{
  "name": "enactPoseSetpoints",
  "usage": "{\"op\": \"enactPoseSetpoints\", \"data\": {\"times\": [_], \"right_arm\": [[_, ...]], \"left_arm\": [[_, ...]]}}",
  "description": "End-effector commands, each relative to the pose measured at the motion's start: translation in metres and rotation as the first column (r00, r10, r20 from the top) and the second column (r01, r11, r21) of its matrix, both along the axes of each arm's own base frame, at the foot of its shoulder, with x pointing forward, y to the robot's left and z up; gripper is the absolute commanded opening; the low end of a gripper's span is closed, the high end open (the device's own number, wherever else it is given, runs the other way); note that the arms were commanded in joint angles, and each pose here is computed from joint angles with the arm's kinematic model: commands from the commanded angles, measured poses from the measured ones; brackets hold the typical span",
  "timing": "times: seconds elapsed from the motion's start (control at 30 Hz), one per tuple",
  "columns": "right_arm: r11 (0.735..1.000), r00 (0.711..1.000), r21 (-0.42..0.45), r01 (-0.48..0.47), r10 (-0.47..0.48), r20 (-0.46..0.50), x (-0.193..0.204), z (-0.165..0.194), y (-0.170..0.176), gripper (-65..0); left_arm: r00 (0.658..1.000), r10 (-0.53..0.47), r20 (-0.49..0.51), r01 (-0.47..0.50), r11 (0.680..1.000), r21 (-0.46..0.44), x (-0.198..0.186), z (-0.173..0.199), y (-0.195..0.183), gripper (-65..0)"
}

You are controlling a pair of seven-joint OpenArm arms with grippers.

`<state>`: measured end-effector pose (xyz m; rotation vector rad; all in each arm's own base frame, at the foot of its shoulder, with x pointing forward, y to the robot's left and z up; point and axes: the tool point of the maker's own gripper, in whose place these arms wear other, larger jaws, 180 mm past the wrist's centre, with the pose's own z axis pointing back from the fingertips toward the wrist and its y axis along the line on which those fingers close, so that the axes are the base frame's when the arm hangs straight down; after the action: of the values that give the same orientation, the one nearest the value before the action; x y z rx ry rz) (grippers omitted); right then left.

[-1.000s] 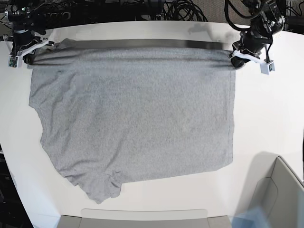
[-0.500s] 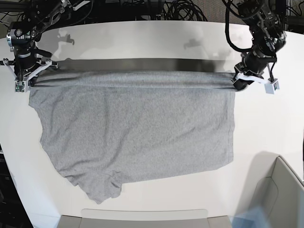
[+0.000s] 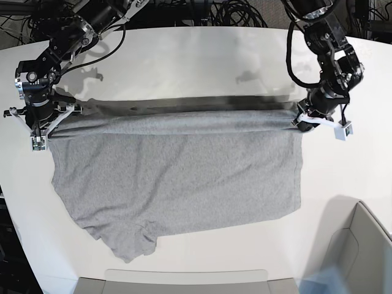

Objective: Fold the T-shirt properly
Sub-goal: 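Lift the shoulder edge and pull it over the shirt toward the hem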

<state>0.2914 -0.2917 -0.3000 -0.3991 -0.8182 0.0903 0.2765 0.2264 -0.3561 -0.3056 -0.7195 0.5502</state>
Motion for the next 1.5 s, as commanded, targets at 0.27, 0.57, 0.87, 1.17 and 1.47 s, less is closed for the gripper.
{"op": "enactPoseSetpoints", "data": {"times": [0.27,0.57,0.87,1.17,1.47], "right_arm": [[0.997,0.995,0.008,-0.07,0.07,0.077,0.044,0.0,0.009,-65.0],[0.984,0.981,0.006,-0.18,0.179,0.074,0.068,-0.004,0.038,-65.0],[0.947,0.946,0.013,-0.32,0.319,0.053,0.1,-0.01,0.078,-65.0],[0.949,0.949,0.014,-0.314,0.314,0.022,0.129,-0.01,0.052,-65.0],[0.961,0.962,0.051,-0.272,0.27,0.034,0.142,-0.013,0.039,-65.0]], "left_arm": [[0.999,0.023,0.032,-0.021,0.999,-0.043,0.035,0.0,0.004,-65.0],[0.999,0.044,0.005,-0.045,0.998,0.049,0.057,0.0,0.021,-65.0],[1.0,-0.002,-0.015,0.003,1.0,0.015,0.089,-0.008,0.008,-65.0],[0.999,0.018,-0.04,-0.015,0.998,0.067,0.09,-0.023,0.032,-65.0],[0.999,0.027,-0.02,-0.025,0.997,0.072,0.1,-0.019,0.036,-65.0]]}}
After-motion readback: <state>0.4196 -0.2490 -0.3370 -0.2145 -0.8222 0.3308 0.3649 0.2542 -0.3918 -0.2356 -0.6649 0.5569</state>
